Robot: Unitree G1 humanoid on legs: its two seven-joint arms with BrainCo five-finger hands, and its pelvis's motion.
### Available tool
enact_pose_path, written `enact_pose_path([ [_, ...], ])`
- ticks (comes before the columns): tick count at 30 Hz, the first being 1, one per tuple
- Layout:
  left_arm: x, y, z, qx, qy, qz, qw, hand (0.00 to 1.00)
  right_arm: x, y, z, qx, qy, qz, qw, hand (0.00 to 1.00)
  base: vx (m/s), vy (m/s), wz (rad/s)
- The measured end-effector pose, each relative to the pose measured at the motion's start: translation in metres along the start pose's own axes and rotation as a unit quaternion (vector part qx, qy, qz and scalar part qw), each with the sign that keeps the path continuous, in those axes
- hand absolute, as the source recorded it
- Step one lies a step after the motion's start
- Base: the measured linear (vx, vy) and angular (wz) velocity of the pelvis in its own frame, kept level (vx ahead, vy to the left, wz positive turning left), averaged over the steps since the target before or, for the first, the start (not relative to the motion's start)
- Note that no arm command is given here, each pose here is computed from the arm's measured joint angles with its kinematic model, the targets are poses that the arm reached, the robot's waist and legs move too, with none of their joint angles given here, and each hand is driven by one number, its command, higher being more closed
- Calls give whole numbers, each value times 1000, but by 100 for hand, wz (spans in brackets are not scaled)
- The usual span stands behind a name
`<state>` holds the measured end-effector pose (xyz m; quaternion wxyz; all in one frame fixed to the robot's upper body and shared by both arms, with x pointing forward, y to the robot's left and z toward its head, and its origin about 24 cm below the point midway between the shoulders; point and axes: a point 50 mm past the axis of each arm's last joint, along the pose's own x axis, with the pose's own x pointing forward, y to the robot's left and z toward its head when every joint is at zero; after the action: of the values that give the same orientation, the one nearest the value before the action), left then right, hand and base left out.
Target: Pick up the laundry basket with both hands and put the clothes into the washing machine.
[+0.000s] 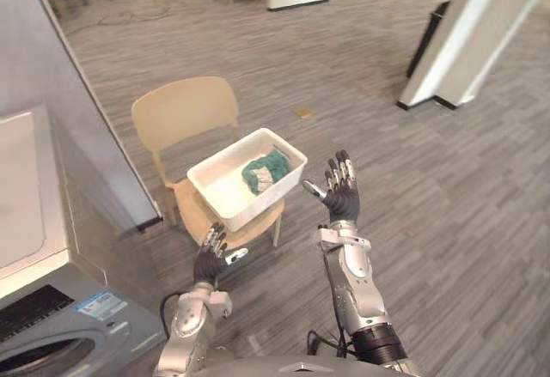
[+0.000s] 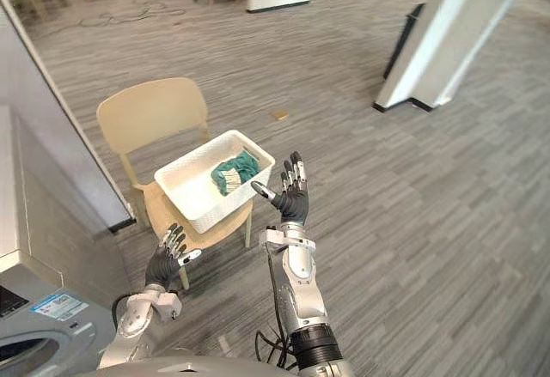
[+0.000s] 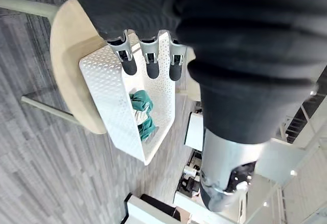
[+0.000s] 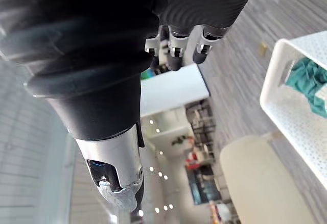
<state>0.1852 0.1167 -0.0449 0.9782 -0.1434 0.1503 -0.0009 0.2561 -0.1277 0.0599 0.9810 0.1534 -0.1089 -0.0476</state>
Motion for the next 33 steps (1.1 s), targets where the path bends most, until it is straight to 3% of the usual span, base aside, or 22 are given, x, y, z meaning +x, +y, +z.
enact_pose_path([
  [6, -4, 8, -16, 12, 34, 8, 999, 0, -12, -43, 0, -64, 9, -69, 996, 0, 271, -335, 112],
  [11, -21, 21, -33, 7, 67, 46, 997, 0, -13, -61, 6, -112, 15, -64, 992, 0, 270, -603, 97],
  [19, -4, 6, -11, -6, 17, -5, 1000, 0, 62, -91, 72, -261, -83, -39, 961, 0, 54, -216, 82],
  [23, 10, 11, 17, 36, -27, -42, 998, 0, 111, -52, 108, -292, -130, 39, 947, 0, -83, 67, 20],
  [28, 19, 8, 36, 51, -59, -57, 995, 0, 162, -25, 175, -367, -178, 53, 911, 0, -33, 51, 3],
  [33, 24, 1, 60, 54, -109, -71, 990, 0, 168, -15, 200, -425, -200, 64, 881, 0, -34, -12, -4],
])
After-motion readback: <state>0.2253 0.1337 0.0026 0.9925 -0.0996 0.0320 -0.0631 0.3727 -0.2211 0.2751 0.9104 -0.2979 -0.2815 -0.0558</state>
